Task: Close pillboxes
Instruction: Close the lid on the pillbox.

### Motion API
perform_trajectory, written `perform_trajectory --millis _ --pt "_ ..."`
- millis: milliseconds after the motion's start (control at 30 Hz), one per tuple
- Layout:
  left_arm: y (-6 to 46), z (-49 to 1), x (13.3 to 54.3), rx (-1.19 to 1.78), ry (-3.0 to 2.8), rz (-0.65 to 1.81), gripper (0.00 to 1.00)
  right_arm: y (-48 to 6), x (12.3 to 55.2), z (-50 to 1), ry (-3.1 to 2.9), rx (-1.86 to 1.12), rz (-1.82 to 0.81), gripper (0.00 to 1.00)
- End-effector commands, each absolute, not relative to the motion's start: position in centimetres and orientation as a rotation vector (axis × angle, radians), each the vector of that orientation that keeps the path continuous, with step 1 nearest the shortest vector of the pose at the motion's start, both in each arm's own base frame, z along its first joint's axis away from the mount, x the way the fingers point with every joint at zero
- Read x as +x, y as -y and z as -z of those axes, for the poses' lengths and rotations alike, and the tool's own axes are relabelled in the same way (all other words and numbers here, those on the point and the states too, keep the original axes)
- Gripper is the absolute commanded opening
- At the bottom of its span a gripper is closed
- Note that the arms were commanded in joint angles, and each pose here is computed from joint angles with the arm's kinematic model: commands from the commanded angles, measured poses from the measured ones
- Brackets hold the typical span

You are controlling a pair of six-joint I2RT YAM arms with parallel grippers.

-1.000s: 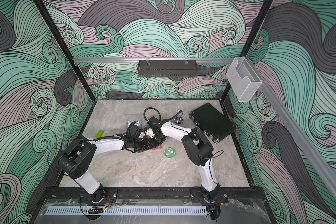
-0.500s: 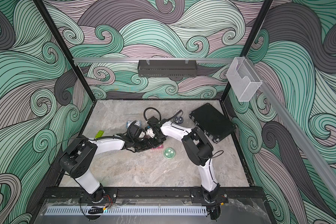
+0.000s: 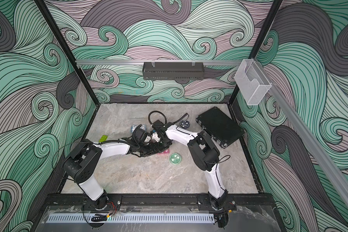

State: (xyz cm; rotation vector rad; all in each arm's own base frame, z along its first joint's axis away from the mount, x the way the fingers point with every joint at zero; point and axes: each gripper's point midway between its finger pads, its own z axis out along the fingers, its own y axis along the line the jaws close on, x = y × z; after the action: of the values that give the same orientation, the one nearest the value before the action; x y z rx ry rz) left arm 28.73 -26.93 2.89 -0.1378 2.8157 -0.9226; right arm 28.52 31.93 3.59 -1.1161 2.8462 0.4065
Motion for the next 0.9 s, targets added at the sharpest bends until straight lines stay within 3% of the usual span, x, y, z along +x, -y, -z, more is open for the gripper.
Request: perform_trajectory --millis 0,867 --pt "26.4 -0.4 28.0 -0.137 -2.890 0.839 0.13 -30.1 27.3 -0.2 -2.945 -1.163 -0.249 0.24" --pt "26.4 2.3 28.1 -0.200 -2.932 0.818 0.06 -29.2 26.6 2.9 -3.052 -1.122 -0.139 0.23"
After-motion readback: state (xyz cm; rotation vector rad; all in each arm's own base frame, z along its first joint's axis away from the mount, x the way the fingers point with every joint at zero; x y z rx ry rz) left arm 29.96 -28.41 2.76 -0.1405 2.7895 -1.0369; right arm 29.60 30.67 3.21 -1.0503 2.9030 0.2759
